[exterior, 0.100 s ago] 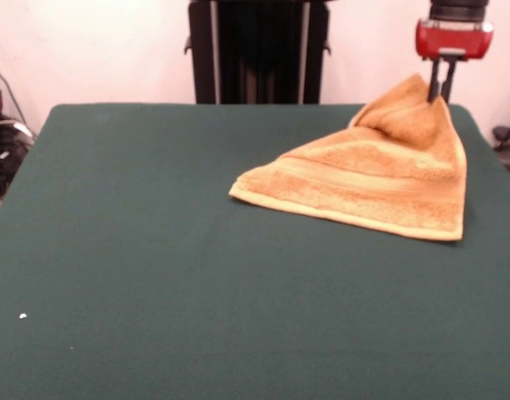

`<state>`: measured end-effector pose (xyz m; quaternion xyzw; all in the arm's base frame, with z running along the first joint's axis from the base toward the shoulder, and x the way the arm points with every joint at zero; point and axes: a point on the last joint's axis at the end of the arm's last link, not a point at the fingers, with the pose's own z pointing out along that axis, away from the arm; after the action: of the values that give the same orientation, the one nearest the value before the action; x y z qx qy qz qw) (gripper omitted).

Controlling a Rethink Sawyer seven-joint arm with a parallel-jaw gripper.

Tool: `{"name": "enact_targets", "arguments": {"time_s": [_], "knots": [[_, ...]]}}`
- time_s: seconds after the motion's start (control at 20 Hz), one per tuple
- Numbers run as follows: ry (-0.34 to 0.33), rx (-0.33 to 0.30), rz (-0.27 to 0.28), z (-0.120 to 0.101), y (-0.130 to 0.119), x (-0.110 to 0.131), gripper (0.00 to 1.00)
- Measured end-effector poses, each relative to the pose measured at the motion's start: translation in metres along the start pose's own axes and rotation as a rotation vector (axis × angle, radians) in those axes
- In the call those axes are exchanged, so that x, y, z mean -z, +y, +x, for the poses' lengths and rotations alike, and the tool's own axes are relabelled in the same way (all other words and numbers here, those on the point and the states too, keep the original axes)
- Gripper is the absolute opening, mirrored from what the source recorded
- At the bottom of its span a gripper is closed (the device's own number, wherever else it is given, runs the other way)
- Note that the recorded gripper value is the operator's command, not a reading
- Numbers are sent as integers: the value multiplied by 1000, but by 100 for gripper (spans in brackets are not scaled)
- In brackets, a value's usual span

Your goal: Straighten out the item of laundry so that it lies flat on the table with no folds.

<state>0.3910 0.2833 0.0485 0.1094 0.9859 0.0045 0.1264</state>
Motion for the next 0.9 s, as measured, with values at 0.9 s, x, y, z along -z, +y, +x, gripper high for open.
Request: {"name": "enact_targets", "arguments": {"time_s": [0.9], "knots": [[23,-126,2,5,38,9,0]]}}
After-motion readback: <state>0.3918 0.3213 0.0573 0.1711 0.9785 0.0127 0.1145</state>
